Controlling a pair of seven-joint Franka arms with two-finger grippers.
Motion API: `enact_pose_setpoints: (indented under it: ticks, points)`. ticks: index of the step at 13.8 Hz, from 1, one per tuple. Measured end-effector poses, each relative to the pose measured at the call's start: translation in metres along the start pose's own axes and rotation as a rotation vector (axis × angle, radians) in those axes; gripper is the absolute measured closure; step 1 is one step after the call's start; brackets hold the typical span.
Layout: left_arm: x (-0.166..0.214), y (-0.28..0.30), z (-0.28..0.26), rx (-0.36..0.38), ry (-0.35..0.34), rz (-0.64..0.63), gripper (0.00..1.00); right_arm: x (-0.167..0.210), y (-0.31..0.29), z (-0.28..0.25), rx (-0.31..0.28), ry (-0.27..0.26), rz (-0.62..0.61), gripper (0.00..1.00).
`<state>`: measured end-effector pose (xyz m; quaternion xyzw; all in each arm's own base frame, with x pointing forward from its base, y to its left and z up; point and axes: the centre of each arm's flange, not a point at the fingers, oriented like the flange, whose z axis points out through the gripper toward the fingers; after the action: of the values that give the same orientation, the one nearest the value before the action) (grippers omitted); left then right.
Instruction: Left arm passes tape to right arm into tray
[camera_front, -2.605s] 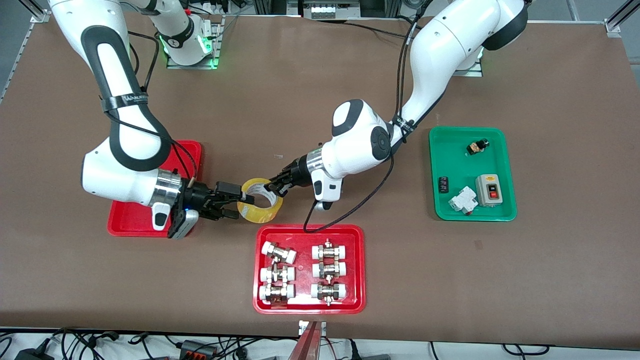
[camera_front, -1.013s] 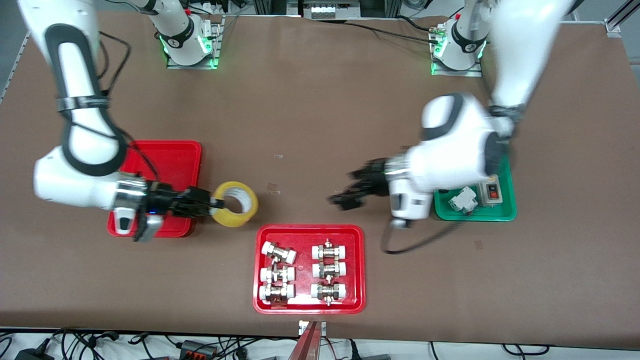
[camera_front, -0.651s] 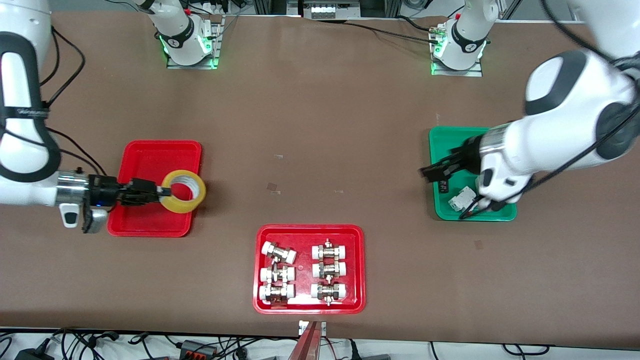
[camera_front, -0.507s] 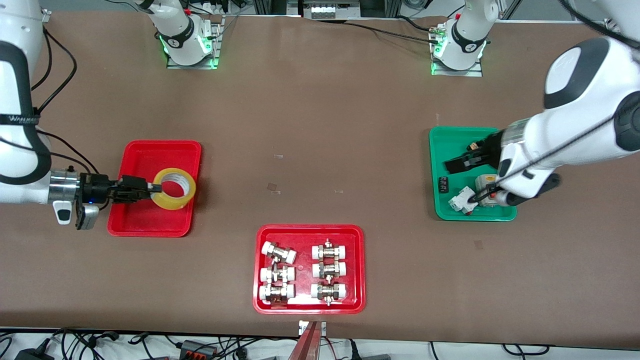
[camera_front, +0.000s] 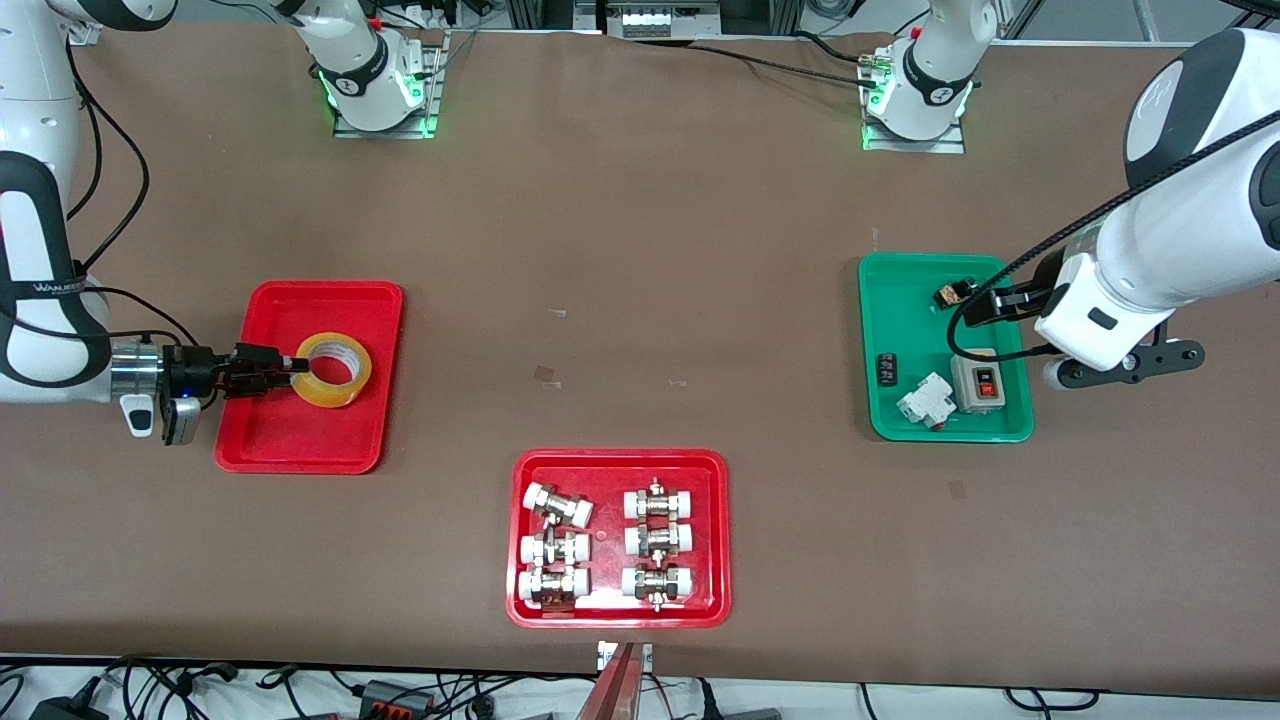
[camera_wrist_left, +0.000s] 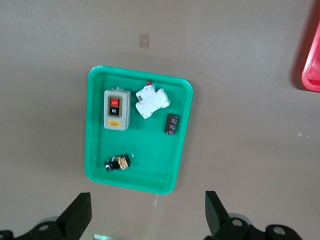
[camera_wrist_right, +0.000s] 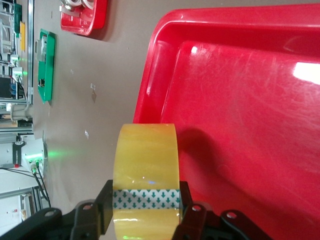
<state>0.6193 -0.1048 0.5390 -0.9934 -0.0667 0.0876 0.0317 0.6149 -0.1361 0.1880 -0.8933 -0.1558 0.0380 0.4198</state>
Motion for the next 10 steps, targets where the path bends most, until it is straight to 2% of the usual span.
enact_pose_setpoints:
  ticks: [1,5,8,10]
  points:
    - [0.000,-0.004,0.003,0.001,0.011,0.037,0.00,0.002,-0.001,0.000,-0.026,-0.023,-0.015,0.38]
    - [0.003,-0.041,0.009,0.005,0.035,0.142,0.00,0.016,-0.006,0.002,-0.208,-0.132,-0.145,0.01]
    - [-0.004,-0.054,0.015,0.020,0.021,0.161,0.00,0.043,-0.046,-0.002,-0.359,-0.231,-0.257,0.00]
    - [-0.015,-0.039,0.019,0.037,0.018,0.178,0.00,0.064,-0.092,-0.011,-0.501,-0.297,-0.280,0.00]
